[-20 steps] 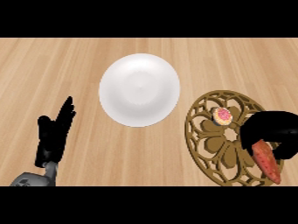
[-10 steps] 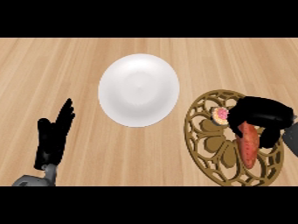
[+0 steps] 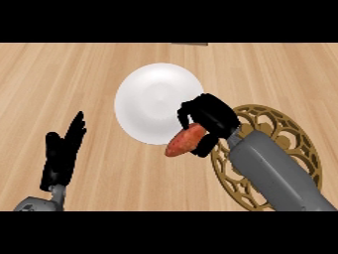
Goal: Pick the sweet potato from the placemat and place it in the plate
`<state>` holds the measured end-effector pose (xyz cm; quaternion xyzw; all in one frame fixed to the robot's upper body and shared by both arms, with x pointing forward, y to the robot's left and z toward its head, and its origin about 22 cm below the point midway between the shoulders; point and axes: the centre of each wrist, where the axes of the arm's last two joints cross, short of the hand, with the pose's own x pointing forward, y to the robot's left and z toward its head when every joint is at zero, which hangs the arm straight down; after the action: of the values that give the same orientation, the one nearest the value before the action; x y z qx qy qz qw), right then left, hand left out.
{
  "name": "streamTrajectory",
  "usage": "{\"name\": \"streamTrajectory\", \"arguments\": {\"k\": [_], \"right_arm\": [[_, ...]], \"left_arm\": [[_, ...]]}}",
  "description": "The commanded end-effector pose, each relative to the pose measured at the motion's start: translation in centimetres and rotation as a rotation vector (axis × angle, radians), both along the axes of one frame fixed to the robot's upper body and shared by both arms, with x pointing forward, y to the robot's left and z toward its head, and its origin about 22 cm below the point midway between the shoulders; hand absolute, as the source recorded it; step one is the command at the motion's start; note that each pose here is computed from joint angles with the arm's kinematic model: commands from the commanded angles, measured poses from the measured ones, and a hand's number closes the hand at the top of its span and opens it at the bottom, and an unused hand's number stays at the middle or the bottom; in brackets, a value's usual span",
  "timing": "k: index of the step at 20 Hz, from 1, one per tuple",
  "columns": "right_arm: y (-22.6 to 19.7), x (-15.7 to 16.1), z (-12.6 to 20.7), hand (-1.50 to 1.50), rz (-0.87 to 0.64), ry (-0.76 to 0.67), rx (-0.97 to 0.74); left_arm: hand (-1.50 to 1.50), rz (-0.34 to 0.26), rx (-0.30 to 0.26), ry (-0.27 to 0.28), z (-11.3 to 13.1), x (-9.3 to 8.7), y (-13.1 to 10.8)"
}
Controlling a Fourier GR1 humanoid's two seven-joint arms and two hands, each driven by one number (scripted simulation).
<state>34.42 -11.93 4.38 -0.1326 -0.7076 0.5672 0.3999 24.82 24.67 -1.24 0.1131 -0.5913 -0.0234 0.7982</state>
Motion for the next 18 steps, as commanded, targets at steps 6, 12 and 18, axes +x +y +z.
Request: {"name": "streamTrajectory", "arguments": {"k": [6, 12, 18], "right_arm": [[11.9, -2.0, 8.4, 1.5, -0.448, -0.232, 0.218], [15.3, -2.1, 10.7, 1.5, -0.674, -0.226, 0.182], [15.3, 0.7, 9.5, 1.5, -0.764, -0.186, 0.123]], "left_arm": [[0.0, -0.012, -0.006, 0.007, -0.6, 0.0, -0.8], [0.0, -0.03, -0.009, -0.021, 0.6, 1.4, 0.3], [0.0, -0.03, -0.009, -0.02, 0.4, -0.1, -0.3]]}}
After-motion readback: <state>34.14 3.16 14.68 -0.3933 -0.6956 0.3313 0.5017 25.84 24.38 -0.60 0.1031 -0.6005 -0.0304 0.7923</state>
